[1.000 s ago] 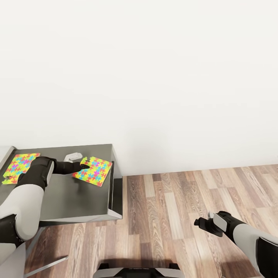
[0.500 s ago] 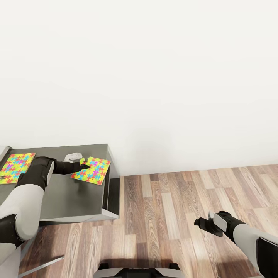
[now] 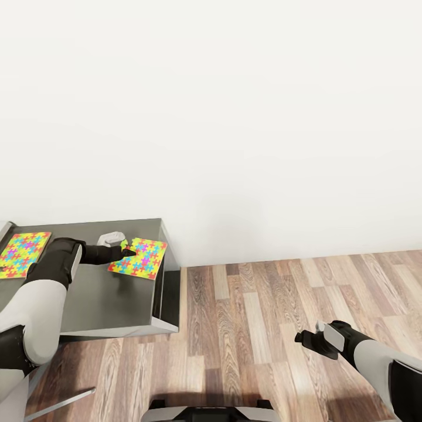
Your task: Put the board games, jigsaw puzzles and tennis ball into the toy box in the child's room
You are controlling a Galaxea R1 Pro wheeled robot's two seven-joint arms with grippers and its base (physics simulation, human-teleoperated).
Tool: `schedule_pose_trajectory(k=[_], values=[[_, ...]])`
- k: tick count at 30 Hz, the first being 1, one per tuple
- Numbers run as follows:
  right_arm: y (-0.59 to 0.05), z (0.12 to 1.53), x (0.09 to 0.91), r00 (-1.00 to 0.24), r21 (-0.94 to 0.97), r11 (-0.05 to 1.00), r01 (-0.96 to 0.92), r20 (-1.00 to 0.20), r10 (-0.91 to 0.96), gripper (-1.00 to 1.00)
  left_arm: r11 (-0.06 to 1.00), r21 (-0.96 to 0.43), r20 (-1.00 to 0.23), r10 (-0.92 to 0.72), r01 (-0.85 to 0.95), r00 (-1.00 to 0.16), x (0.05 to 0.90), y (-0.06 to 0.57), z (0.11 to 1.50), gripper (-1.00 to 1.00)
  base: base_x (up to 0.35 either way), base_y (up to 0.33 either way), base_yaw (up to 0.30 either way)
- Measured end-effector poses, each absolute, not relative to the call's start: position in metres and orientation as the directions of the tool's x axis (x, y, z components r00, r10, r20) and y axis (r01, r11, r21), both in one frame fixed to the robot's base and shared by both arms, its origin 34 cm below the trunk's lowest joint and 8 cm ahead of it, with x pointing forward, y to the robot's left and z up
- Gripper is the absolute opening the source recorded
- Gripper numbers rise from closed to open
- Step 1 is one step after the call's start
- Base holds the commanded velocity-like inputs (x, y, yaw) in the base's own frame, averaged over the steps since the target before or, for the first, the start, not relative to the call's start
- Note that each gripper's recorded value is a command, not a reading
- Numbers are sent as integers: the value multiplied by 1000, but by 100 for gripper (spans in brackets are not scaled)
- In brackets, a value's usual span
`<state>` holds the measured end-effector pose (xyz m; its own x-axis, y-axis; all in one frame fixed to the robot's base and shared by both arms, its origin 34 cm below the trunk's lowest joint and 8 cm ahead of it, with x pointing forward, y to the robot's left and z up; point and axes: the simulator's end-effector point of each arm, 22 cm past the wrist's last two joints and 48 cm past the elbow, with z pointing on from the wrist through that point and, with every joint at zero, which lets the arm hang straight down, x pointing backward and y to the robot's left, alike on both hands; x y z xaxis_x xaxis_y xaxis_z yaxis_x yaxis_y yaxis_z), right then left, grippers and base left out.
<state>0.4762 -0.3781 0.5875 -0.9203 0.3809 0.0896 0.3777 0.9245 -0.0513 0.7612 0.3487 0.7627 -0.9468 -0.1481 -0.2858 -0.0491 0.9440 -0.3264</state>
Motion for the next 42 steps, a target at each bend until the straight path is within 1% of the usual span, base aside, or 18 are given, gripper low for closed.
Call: schedule_pose_trajectory(k=[8, 17, 36, 42], values=[[-378, 588, 476, -920, -51, 924, 378, 89, 381, 100, 944, -327, -286, -149, -50, -947, 761, 349, 763, 100, 0, -6, 0], [-378, 587, 476, -920, -51, 925, 378, 90, 381, 100, 944, -326, -286, -149, -50, -947, 761, 349, 763, 100, 0, -126, 0], [-378, 587, 476, -920, -52, 924, 378, 89, 381, 100, 943, -328, -289, -159, -58, -944, 761, 358, 765, 100, 0, -5, 0], [-378, 587, 476, -920, -51, 925, 378, 89, 381, 100, 934, -355, -310, -163, -45, -936, 766, 366, 779, 100, 0, 0, 0]])
